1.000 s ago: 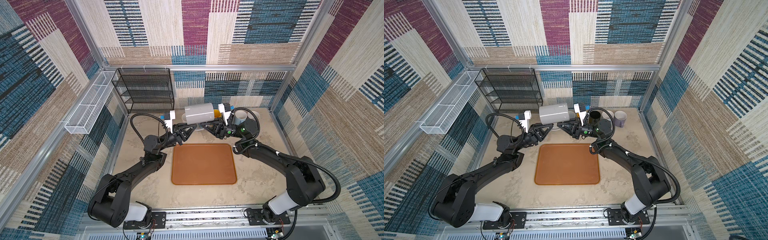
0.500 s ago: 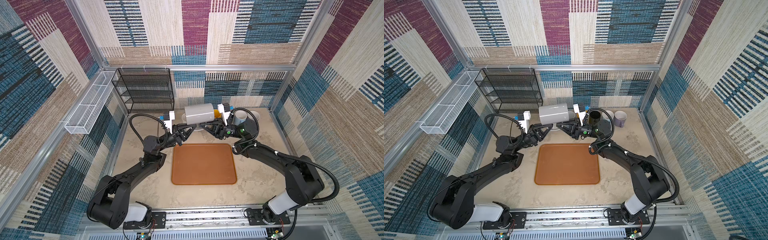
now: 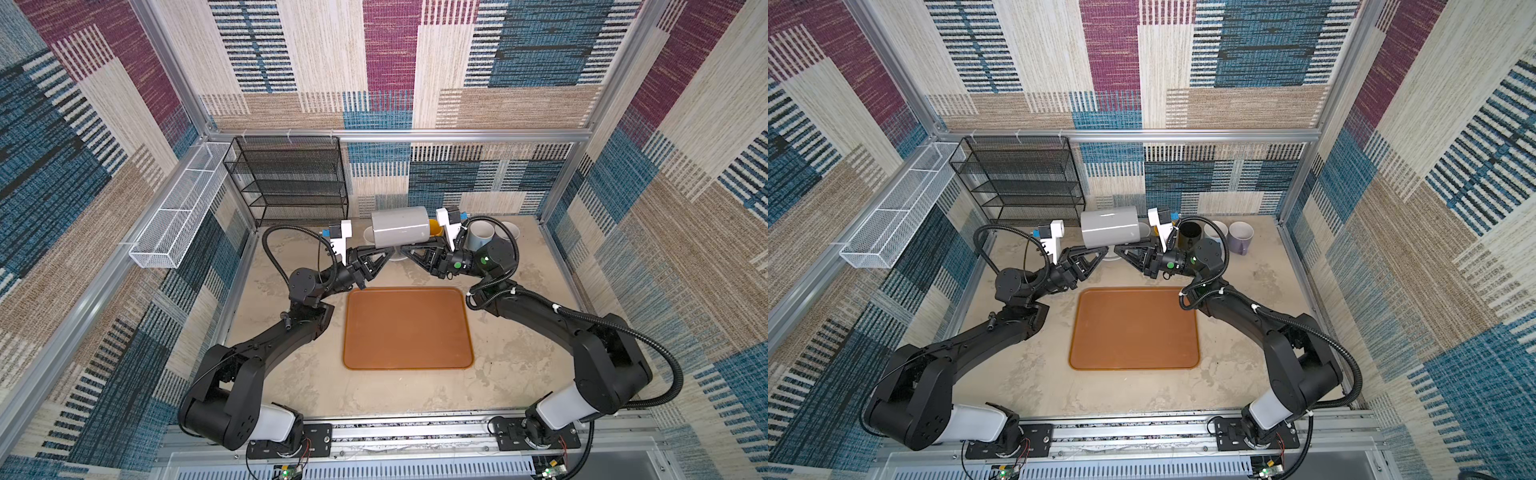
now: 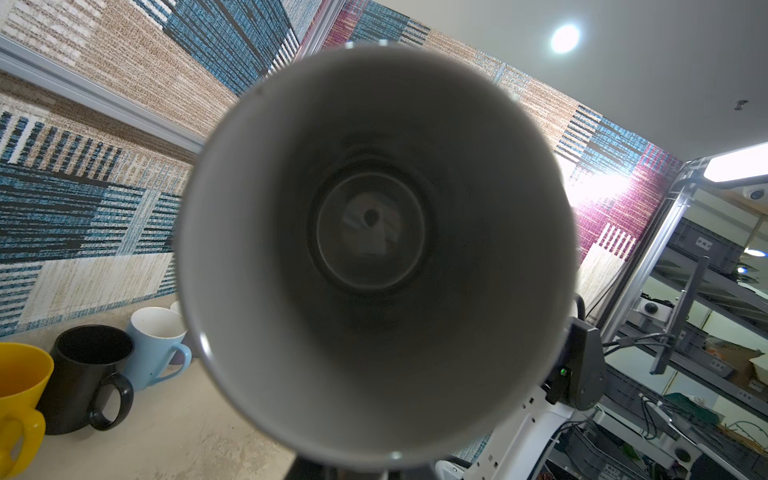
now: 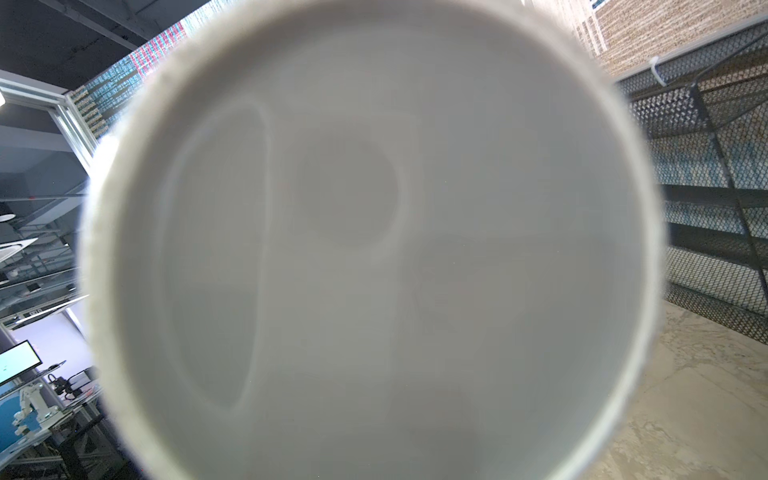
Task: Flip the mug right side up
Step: 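Grip the grey mug's base with the left gripper while the right holds its rim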
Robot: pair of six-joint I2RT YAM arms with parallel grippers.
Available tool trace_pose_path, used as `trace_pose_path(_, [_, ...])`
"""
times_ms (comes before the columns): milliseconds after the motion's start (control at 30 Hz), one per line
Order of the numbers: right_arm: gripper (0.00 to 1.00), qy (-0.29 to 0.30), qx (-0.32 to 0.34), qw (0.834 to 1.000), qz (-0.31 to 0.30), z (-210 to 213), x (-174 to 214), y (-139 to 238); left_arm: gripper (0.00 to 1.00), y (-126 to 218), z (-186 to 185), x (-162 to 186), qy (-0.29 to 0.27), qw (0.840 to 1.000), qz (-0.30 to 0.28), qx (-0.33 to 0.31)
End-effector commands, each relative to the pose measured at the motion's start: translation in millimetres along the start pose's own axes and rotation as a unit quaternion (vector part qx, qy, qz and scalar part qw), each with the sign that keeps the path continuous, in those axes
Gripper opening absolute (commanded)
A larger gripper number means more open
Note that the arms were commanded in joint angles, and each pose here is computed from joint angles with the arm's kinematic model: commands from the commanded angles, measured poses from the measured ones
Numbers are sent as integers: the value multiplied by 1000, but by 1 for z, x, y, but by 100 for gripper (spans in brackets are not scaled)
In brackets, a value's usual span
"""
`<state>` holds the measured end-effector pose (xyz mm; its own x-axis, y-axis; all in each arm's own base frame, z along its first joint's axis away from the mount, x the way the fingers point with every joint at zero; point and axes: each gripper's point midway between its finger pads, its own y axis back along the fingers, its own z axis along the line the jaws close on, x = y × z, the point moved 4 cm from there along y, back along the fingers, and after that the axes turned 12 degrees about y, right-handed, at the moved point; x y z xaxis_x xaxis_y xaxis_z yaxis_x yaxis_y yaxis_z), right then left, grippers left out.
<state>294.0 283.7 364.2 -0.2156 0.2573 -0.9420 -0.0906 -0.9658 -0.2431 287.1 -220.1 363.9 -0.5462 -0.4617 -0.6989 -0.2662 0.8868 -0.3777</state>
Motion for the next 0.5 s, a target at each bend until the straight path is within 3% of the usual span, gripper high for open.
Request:
trace_pose_path(0, [26,2,-2,1000,11,2,4,0,0,0,-23,-8,-40,998,-12,41])
trace_pose_path(467, [40,8,12,1000,15,3,4,5,0,2,-19,-9,-43,998,-25,31])
